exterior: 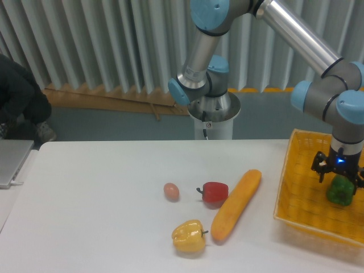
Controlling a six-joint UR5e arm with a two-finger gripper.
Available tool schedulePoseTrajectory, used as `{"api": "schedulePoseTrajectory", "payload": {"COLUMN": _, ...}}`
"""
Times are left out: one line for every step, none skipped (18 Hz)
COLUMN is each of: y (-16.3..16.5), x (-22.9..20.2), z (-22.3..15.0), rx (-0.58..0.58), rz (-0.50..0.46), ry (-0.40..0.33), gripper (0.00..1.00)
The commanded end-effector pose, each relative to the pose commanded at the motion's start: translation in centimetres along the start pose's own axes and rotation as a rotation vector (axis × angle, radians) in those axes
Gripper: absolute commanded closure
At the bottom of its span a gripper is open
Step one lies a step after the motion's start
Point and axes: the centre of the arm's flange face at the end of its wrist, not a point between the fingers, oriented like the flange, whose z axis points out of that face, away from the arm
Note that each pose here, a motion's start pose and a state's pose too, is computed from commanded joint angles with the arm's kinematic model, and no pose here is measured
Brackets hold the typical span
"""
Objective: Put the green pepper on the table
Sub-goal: 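Move the gripper over the basket and lower it above the green pepper, then lower the open gripper onto the green pepper and close on it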
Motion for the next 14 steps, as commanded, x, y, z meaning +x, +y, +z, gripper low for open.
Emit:
{"api": "schedulePoseTrajectory", "payload": {"y": 0.3, "x": -0.3, "z": 0.4, "rx": -0.002, "rz": -0.003, "ry": 0.003, "gripper": 0.0}}
{"api": "schedulePoseTrajectory", "payload": {"y": 0.5, "x": -0.7, "z": 0.3, "rx": 0.008, "rz": -0.009, "ry": 0.0, "gripper": 0.0}}
{"api": "schedulePoseTrajectory", "payload": {"y": 0.4, "x": -0.8, "z": 0.8, "rx": 0.017, "rz": -0.008, "ry": 0.007, "gripper": 0.0}}
{"api": "schedulePoseTrajectory", "payload": {"y": 0.2, "x": -0.8, "z": 1.1, "rx": 0.016, "rz": -0.006, "ry": 0.011, "gripper": 0.0}}
{"api": "schedulePoseTrajectory", "payload": {"y": 0.2, "x": -0.9, "z": 1.2, "rx": 0.017, "rz": -0.006, "ry": 0.009, "gripper": 0.0}}
{"api": "schedulePoseTrajectory", "payload": {"y": 0.2, "x": -0.9, "z": 1.4, "rx": 0.017, "rz": -0.004, "ry": 0.01, "gripper": 0.0}}
{"api": "schedulePoseTrajectory", "payload": {"y": 0.2, "x": -0.9, "z": 1.8, "rx": 0.015, "rz": -0.004, "ry": 0.016, "gripper": 0.0}}
{"api": "schedulePoseTrajectory", "payload": {"y": 0.0, "x": -0.9, "z": 2.1, "rx": 0.014, "rz": -0.002, "ry": 0.019, "gripper": 0.0}}
{"api": "schedulePoseTrajectory", "payload": {"y": 0.0, "x": -0.9, "z": 2.1, "rx": 0.015, "rz": -0.002, "ry": 0.016, "gripper": 0.0}}
{"api": "schedulePoseTrajectory", "payload": {"y": 0.0, "x": -1.0, "z": 2.4, "rx": 0.015, "rz": -0.002, "ry": 0.016, "gripper": 0.0}}
{"api": "schedulePoseTrajectory", "payload": {"y": 0.0, "x": -1.0, "z": 2.8, "rx": 0.016, "rz": -0.003, "ry": 0.014, "gripper": 0.0}}
{"api": "schedulePoseTrajectory", "payload": {"y": -0.1, "x": -0.8, "z": 2.8, "rx": 0.015, "rz": -0.001, "ry": 0.016, "gripper": 0.0}}
{"api": "schedulePoseTrajectory", "payload": {"y": -0.1, "x": -0.8, "z": 2.9, "rx": 0.015, "rz": -0.001, "ry": 0.017, "gripper": 0.0}}
{"api": "schedulePoseTrajectory", "payload": {"y": -0.2, "x": -0.7, "z": 2.8, "rx": 0.015, "rz": 0.001, "ry": 0.017, "gripper": 0.0}}
